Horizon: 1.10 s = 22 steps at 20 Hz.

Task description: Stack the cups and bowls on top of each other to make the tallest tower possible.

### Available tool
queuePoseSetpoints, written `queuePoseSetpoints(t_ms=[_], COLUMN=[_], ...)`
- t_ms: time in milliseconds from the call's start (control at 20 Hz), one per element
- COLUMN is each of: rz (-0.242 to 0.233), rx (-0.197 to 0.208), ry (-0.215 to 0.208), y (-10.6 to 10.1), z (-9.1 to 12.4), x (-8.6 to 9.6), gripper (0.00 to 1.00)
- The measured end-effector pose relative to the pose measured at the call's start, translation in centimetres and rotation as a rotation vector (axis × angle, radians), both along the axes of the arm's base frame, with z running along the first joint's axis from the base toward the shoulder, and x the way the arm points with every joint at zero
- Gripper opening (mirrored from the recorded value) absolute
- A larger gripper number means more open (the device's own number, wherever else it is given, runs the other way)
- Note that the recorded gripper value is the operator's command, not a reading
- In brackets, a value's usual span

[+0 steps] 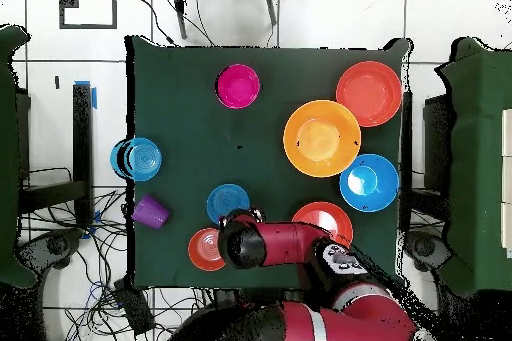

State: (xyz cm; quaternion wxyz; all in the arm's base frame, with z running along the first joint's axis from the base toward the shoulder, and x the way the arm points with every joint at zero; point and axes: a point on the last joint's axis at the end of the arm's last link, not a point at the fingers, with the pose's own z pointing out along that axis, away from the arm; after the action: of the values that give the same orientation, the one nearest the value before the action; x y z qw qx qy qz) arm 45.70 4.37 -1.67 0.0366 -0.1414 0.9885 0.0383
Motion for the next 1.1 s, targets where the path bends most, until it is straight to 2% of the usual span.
queuePoseSetpoints(t_ms=[600, 900, 1100], rz=[0.010, 0.013, 0.029], rx=[0.009, 0.006, -0.008], ry=[-0.003, -0.009, -0.039], y=[-0.2, -0.1, 0.1], z=[-2.4, -2.2, -1.0], x=[-1.8, -1.6, -0.7], gripper=[1.00, 1.00, 1.00])
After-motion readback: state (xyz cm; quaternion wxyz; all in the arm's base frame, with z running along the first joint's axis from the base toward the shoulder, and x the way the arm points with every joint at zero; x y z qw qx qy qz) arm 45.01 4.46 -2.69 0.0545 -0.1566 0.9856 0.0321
